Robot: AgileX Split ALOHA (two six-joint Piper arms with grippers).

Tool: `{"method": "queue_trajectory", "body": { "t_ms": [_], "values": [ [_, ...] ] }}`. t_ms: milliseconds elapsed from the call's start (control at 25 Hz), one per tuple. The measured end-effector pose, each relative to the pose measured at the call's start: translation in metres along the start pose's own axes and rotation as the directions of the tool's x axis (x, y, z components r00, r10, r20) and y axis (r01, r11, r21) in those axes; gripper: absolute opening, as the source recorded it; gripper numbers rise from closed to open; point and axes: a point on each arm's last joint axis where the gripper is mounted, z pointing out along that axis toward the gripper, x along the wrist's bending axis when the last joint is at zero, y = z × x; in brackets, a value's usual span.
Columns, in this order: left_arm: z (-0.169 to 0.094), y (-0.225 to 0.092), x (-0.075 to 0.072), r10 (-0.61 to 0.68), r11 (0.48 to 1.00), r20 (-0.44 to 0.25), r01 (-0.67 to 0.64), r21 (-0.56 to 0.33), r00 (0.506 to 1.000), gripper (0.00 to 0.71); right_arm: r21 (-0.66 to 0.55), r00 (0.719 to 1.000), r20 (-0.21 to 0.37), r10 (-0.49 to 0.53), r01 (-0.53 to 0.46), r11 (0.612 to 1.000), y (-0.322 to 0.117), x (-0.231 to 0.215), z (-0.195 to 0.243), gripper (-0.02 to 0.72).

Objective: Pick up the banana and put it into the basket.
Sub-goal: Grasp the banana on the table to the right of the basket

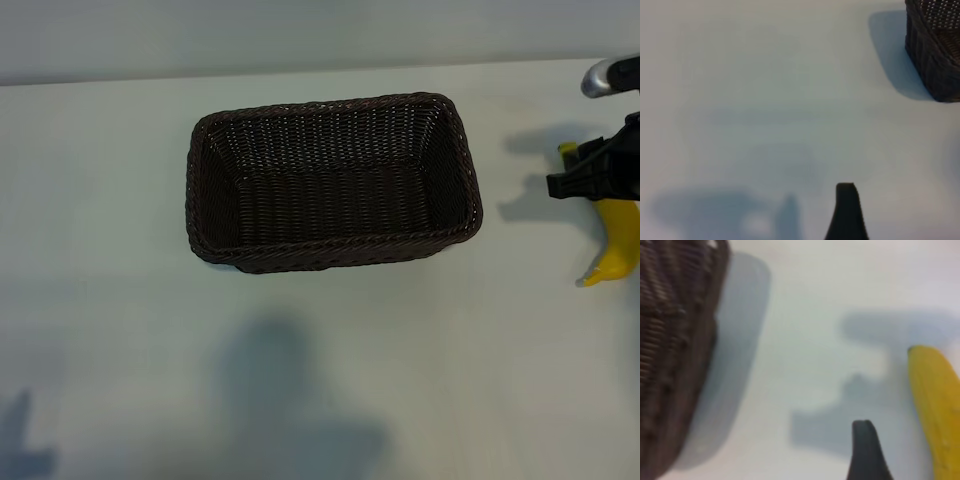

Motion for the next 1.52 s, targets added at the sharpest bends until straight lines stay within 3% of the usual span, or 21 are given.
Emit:
{"method": "queue_trajectory", "body": {
  "t_ms": [160,520,920,1520],
  "values": [
    [0.000,0.000,0.000,-0.001,1.000,0.000,0.001,0.000,1.000,0.574,0.032,0.998,0.058,0.008,-0.010,0.999,-0.007,-0.005,0.012,0.505],
    [0.000,0.000,0.000,-0.002,1.000,0.000,0.002,0.000,1.000,0.574,0.093,0.995,0.091,0.051,-0.059,0.994,-0.021,-0.021,0.026,0.556],
    [0.000,0.000,0.000,-0.002,1.000,0.000,0.002,0.000,1.000,0.574,0.132,0.993,0.013,0.118,-0.119,0.984,-0.027,-0.033,0.024,0.561],
    [0.000,0.000,0.000,-0.001,1.000,0.000,0.001,0.000,1.000,0.574,0.230,0.992,0.085,0.088,-0.105,0.968,-0.052,-0.040,0.051,0.562]
  ]
}}
